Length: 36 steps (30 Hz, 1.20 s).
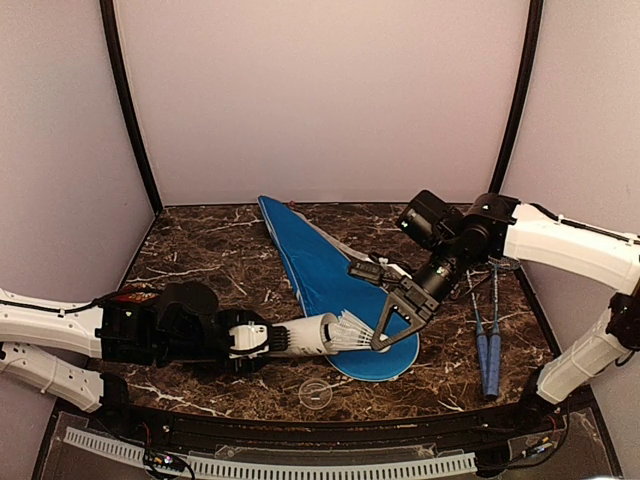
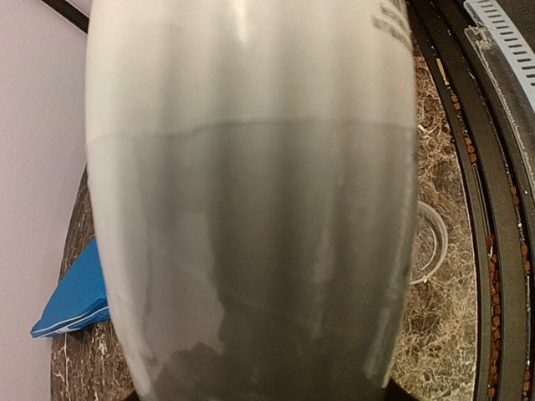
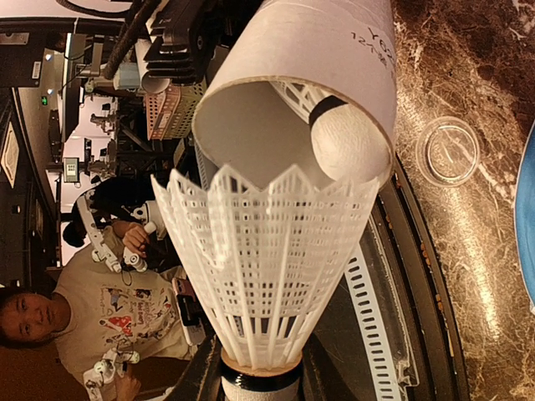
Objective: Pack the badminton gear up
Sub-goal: Place the shuttlecock in the shuttle tube.
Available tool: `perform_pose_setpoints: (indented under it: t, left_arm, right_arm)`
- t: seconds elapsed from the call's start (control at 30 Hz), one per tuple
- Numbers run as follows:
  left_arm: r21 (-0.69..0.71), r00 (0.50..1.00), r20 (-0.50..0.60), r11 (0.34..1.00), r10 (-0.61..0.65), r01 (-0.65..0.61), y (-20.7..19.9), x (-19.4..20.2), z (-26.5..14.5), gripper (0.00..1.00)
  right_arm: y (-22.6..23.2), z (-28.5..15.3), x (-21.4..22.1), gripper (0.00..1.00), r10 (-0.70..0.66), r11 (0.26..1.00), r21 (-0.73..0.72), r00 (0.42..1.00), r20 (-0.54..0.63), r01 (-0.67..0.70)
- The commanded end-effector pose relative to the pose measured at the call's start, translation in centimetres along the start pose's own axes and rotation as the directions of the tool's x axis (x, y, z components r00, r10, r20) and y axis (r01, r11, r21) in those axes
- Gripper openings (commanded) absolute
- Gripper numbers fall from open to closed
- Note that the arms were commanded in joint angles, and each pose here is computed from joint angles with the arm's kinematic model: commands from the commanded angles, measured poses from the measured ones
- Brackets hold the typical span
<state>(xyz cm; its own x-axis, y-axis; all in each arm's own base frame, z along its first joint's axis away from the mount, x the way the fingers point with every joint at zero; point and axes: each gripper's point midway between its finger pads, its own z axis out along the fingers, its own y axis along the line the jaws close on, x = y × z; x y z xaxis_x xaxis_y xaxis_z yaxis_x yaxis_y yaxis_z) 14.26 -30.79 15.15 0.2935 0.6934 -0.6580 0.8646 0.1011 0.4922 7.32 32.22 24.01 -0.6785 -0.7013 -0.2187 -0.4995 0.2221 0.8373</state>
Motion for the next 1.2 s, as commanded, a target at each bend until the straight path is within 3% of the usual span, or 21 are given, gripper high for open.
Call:
perform_pose_setpoints:
  t: [0.0, 1.17]
  left_arm:
    - [-0.020, 0.997, 0.076, 1.000, -0.011, 0.013, 0.4, -1.6, -0.7, 0.56]
    - [-0.015, 0.995, 0.098, 1.000, 0.016, -0.015, -0.3, -2.4, -1.1, 0.56]
  right_arm:
    - [1.1, 0.1, -0.5, 0.25, -0.042, 0.999, -0.028, 0.999, -0.003, 0.042]
    - [0.4, 2.4, -0.7, 0.20, -0.008, 1.000, 0.003, 0.996, -0.090, 0.008]
